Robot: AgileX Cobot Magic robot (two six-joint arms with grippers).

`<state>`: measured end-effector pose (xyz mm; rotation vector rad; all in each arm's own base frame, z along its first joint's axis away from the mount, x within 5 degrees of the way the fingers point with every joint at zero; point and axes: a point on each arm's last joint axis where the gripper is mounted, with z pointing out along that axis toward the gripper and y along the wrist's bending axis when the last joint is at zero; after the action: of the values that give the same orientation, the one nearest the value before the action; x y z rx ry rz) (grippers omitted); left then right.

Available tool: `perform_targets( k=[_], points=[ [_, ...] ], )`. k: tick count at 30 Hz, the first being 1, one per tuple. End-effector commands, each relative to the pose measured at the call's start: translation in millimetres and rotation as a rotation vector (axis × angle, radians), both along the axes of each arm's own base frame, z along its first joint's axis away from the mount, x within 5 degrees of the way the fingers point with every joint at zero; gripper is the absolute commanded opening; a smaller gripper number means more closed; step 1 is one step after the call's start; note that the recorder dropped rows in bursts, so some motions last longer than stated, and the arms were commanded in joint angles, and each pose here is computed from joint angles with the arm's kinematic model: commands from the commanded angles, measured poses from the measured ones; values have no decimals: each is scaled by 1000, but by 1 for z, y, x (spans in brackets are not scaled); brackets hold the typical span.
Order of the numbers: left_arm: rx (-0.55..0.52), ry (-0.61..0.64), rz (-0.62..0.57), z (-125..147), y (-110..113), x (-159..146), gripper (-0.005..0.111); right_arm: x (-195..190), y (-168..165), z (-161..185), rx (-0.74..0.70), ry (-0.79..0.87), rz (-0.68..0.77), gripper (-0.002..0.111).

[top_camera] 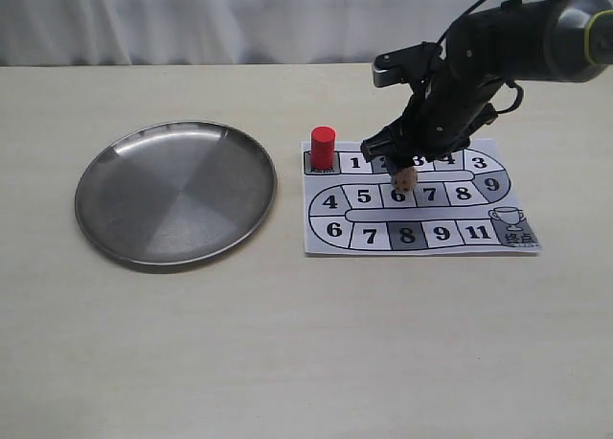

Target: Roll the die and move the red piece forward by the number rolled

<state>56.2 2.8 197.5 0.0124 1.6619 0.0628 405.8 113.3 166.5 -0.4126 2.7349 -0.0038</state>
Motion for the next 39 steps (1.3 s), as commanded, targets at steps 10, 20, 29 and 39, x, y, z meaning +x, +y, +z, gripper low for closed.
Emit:
perform_targets(
  k=[10,20,29,39],
  points=[
    [-3,-7,-9,0,-1,0,0,1,1,4,3,-25,4,75],
    [-3,-7,-9,0,-1,0,0,-17,-6,73,27,-134,-2,4],
    [-3,-7,-9,0,-1,0,0,-36,-18,88,-53,-62,1,4],
    [-3,-7,-9,0,-1,0,0,-36,-25,-3,-105,26,44,4]
  ],
)
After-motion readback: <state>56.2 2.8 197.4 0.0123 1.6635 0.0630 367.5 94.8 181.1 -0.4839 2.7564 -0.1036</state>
